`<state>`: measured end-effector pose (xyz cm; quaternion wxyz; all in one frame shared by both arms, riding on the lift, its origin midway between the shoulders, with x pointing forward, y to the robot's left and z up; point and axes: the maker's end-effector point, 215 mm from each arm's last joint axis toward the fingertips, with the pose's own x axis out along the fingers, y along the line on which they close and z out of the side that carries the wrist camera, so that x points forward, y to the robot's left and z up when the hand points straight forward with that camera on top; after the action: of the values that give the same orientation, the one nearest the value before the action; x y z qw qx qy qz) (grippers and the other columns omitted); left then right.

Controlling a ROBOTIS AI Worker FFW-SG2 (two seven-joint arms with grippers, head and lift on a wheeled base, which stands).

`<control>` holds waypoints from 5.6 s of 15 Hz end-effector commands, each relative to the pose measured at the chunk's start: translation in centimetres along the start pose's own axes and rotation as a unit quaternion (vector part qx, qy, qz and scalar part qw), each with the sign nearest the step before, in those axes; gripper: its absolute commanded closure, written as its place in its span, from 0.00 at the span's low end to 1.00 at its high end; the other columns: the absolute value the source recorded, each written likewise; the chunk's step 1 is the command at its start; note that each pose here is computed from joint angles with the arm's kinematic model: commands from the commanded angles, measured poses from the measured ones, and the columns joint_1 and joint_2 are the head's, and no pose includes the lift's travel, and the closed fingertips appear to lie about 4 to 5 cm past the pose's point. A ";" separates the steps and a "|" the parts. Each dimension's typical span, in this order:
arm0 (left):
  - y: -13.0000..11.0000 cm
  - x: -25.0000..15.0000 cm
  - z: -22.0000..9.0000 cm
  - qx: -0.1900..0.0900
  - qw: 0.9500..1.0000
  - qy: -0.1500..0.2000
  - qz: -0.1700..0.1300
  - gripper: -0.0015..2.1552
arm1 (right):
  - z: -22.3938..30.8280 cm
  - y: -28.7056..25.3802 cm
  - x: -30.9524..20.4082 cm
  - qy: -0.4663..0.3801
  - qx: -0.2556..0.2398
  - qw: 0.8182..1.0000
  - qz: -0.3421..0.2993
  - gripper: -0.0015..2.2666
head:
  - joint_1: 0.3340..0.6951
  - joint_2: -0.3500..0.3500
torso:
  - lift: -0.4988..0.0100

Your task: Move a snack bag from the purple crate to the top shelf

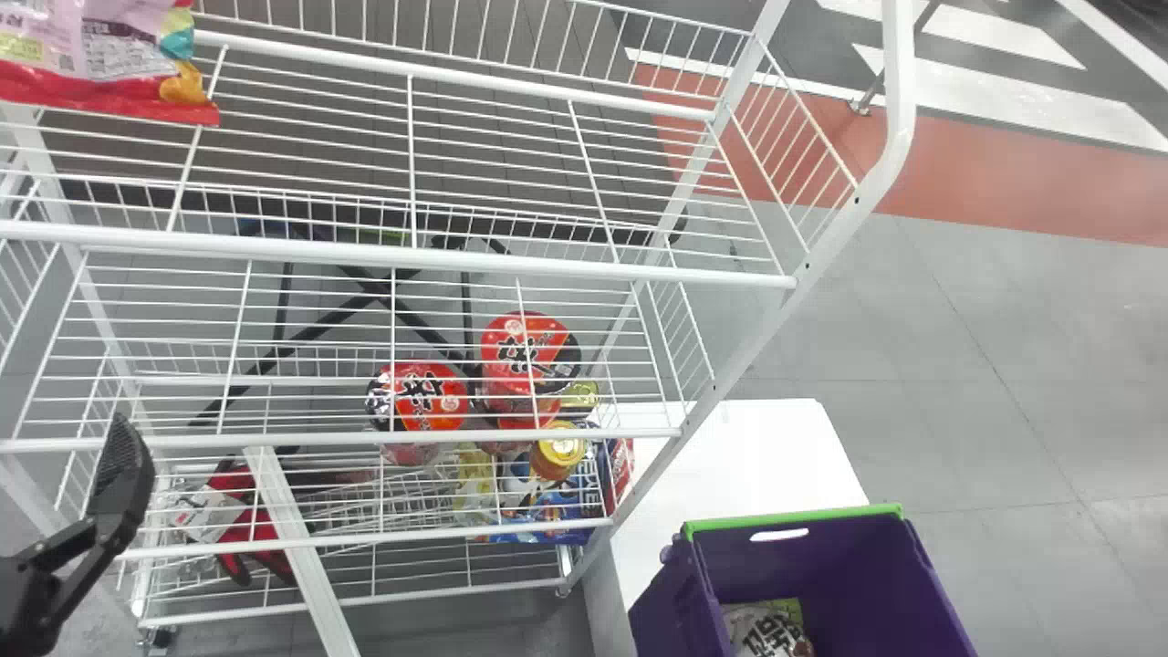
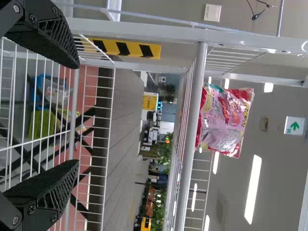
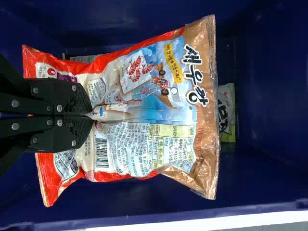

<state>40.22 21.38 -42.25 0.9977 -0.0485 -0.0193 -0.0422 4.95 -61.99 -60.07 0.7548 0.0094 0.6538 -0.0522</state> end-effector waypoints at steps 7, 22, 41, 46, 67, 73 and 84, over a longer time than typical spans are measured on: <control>-0.1 0.0 -0.3 0.002 1.000 0.003 0.000 0.06 | 0.5 0.5 0.1 -0.005 -0.003 1.000 0.005 0.95 | 1.00 0.00 | 0.66; -0.2 0.5 -0.8 0.003 1.000 0.006 0.000 0.06 | 1.6 0.8 0.3 -0.013 -0.001 1.000 0.009 0.95 | 1.00 0.00 | 0.78; -0.9 0.6 -0.7 0.003 1.000 0.005 -0.008 0.06 | 2.9 0.7 -1.2 -0.031 0.007 0.999 0.018 0.95 | 1.00 0.00 | 0.93; -0.9 0.7 -0.8 0.003 1.000 0.005 -0.008 0.06 | 2.8 0.7 -1.2 -0.030 0.007 0.999 0.018 0.95 | 1.00 0.00 | 0.96; -0.4 0.3 -1.6 0.007 1.000 0.012 0.002 0.06 | 9.9 8.1 -7.1 -0.128 0.033 0.983 0.124 0.95 | 1.00 0.00 | 0.98; -0.4 0.1 -1.4 0.008 1.000 0.008 0.004 0.06 | 15.5 15.3 -14.6 -0.197 0.058 0.965 0.162 0.95 | 1.00 0.00 | 0.98; -0.5 -0.4 -1.7 0.007 1.000 0.012 0.005 0.06 | 22.9 28.5 -23.3 -0.299 0.044 0.911 0.280 0.95 | 1.00 0.07 | 0.98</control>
<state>39.93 20.79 -43.89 0.9984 -0.0408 -0.0079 -0.0377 25.94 -35.71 -36.29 0.8986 0.1982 0.3724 0.1205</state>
